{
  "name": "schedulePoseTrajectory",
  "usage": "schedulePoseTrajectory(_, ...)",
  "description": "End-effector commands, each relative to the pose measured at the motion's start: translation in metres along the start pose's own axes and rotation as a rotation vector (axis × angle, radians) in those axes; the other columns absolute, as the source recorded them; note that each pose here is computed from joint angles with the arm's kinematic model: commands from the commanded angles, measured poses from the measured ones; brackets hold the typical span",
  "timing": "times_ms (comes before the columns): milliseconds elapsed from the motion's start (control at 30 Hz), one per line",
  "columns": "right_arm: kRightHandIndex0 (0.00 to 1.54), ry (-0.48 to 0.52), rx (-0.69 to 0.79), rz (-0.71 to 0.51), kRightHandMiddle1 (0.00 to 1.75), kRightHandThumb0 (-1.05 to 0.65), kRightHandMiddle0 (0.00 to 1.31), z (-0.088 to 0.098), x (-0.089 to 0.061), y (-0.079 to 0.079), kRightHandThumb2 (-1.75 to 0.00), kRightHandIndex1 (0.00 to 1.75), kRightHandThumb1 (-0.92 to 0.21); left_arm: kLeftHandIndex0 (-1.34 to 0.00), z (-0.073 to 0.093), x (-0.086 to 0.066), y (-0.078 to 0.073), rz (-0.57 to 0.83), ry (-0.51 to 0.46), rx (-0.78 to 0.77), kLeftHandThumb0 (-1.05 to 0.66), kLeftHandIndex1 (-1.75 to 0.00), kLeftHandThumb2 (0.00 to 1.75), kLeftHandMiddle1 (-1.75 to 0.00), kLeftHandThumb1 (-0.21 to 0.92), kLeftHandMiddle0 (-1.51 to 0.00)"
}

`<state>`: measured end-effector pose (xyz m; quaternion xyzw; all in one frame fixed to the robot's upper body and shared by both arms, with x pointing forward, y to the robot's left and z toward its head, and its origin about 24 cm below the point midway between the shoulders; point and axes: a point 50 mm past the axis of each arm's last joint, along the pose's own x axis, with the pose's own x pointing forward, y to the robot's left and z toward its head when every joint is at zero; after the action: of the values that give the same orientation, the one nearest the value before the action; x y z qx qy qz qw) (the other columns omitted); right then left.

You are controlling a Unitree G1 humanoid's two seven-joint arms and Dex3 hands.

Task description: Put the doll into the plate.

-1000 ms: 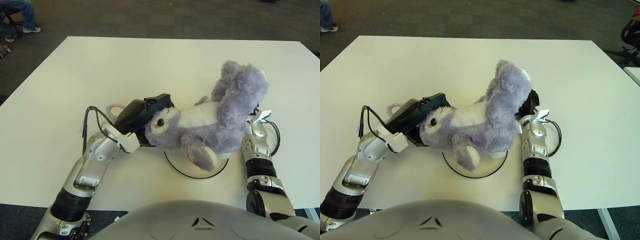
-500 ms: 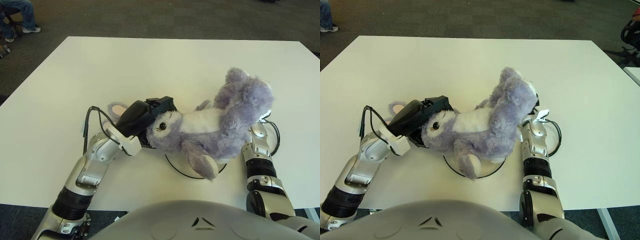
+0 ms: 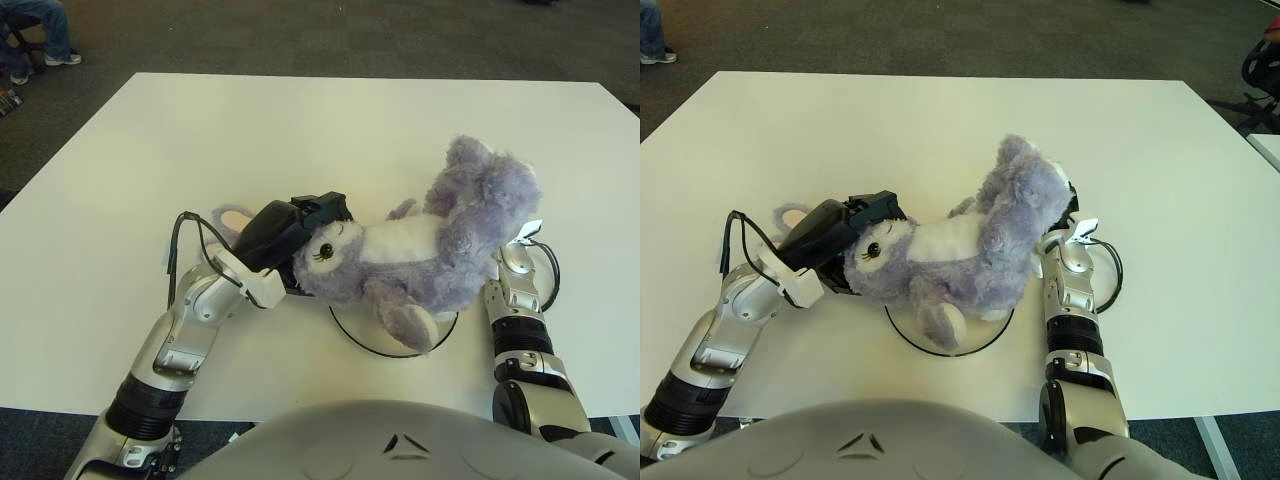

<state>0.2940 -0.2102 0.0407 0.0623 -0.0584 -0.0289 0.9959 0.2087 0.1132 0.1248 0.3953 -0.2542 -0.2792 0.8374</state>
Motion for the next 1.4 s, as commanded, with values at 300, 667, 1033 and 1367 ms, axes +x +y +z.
schedulePoseTrajectory(300,1.26,0.033,-0.002,-0.009,1.75,-0.51,0.68,-0.0063,-0.0033,-0.0029,-1.41,1.75,-0.24,-0.02,0.0023,-0.0017,-0.0001,-0.045,0.07,0.009,-0.36,-1.15,0.87,-1.52,0.46,-0.08)
schedulePoseTrajectory(667,1.27,0.037,-0.008,-0.009,1.75,-0.51,0.68,-0.0061,-0.0033,-0.0028,-1.41,1.75,-0.24,0.0,0.0031,-0.0034,0.0,-0.092,0.062,0.007,-0.79,-0.58,0.52,-0.38,0.7,-0.14)
schedulePoseTrajectory(1033,1.28,0.039,-0.007,-0.01,1.75,-0.51,0.68,-0.0065,-0.0032,-0.0032,-1.41,1.75,-0.24,0.0,0.0026,-0.005,0.0011,-0.105,0.03,0.015,-0.9,-0.34,0.32,-0.08,0.91,-0.16)
schedulePoseTrajectory(1367,1.28,0.04,0.002,-0.015,1.75,-0.51,0.68,-0.0066,-0.0031,-0.0028,-1.41,1.75,-0.23,0.0,0.0032,-0.0066,0.0006,-0.082,-0.01,-0.001,-0.97,-0.14,0.46,-0.02,0.92,-0.12)
